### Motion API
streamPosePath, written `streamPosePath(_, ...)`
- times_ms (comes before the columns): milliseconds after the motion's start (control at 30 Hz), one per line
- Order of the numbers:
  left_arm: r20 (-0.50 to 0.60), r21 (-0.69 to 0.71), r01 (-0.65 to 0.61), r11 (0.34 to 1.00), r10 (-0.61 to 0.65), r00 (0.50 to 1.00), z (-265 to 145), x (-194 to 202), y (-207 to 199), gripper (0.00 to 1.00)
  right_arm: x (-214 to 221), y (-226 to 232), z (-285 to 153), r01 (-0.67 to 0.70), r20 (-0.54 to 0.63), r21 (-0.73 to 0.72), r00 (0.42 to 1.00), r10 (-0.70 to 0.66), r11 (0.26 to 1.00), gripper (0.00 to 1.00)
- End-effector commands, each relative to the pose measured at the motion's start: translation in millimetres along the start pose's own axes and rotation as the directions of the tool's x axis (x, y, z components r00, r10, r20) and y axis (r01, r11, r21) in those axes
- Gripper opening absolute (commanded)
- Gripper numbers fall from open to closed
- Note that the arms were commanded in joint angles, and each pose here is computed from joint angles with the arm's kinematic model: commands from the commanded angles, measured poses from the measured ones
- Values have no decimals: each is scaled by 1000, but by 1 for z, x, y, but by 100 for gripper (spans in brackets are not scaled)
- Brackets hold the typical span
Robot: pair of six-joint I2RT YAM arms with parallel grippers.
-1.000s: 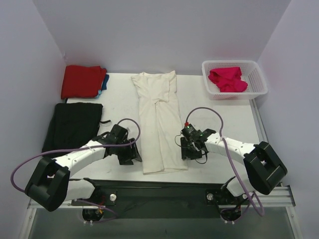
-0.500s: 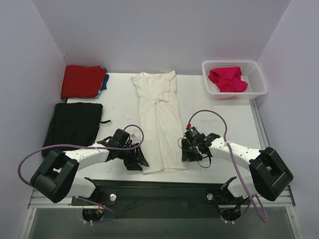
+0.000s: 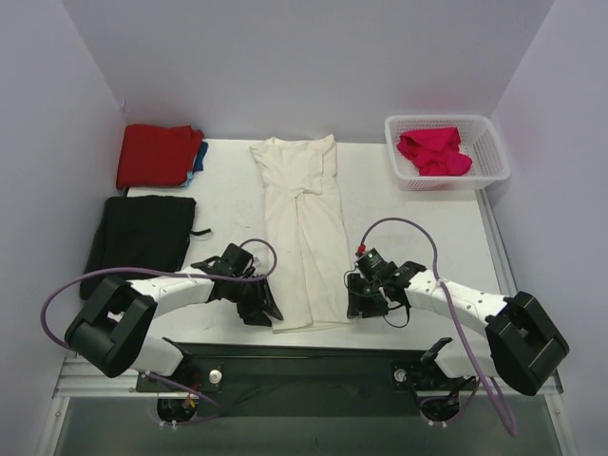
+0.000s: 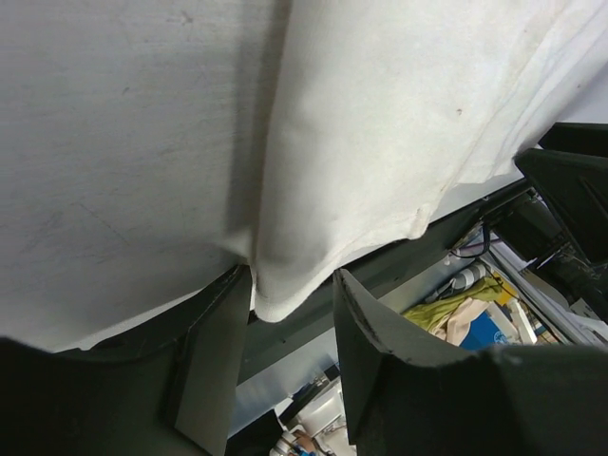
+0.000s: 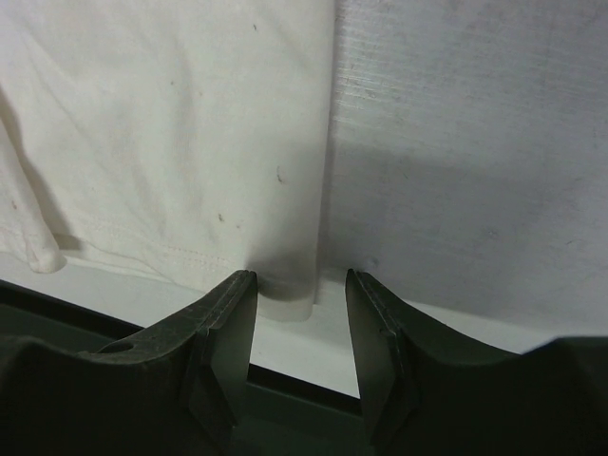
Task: Fold and stack the t-shirts
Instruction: Grab the bottom of the folded rectangular tshirt with both arms
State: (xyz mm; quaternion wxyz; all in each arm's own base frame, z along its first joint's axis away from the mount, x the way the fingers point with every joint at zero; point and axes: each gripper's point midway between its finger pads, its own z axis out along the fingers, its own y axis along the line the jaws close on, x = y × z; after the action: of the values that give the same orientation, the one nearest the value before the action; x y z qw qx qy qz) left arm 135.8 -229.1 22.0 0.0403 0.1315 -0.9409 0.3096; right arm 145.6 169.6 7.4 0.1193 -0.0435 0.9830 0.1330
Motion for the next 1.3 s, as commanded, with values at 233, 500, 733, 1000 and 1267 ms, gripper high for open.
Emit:
streamPosePath(233, 27, -229, 50, 972, -45, 999, 5, 3, 51, 45, 28, -13, 5, 24, -105, 39, 994, -19, 999, 40)
streamPosePath(500, 12, -213, 40, 976, -38, 999, 10, 2, 48, 23, 30, -9, 8, 30, -126, 27, 992, -27, 999, 10)
streamPosePath(733, -6, -226, 17, 974, -19, 1000, 2, 8, 50, 0, 39, -8, 2, 40, -135, 12, 990, -38, 999, 0)
streamPosePath(1000, -12, -287, -7, 958, 3, 1000, -29, 30, 67, 0, 70, -13, -15, 72, -166, 0, 984, -71, 997, 0)
streamPosePath(1267, -4, -249, 1, 968, -2, 1000, -37, 41, 66, 0, 79, -6, -31, 66, -158, -47, 985, -73, 997, 0)
